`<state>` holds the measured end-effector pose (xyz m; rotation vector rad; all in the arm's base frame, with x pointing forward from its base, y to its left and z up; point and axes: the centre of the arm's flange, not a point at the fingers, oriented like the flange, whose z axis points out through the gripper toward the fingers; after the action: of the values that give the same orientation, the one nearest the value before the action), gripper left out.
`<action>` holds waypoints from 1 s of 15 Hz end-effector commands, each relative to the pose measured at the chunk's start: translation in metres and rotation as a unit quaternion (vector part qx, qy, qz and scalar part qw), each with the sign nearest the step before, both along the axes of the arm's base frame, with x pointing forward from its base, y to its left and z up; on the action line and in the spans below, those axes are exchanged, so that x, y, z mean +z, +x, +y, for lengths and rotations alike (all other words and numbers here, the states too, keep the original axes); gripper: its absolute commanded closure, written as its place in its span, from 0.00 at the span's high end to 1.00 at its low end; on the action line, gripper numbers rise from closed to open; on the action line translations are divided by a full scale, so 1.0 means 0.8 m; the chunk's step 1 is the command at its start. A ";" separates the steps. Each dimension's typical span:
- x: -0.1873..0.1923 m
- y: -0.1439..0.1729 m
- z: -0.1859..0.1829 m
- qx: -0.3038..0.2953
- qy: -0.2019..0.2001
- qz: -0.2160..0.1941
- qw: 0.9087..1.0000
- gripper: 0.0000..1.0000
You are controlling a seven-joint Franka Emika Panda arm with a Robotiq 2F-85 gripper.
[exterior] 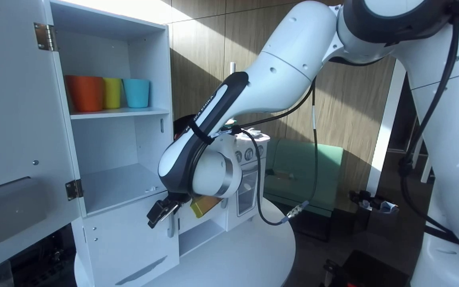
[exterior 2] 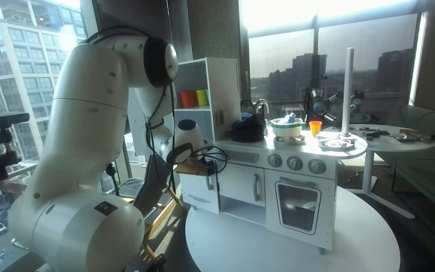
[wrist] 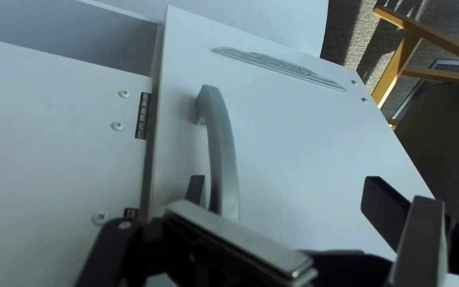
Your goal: Pull open the doors to the three compartments
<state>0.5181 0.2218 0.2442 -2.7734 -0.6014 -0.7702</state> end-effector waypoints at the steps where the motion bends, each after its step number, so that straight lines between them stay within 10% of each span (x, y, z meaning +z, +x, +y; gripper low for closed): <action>1: 0.013 -0.017 0.000 0.029 0.019 0.039 0.999 1.00; 10: 0.017 -0.086 -0.021 0.032 -0.041 0.229 0.972 1.00; 15: 0.044 -0.105 -0.064 -0.057 -0.109 0.256 0.959 1.00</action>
<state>0.4418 0.1854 0.2454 -2.9412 -0.5602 0.0078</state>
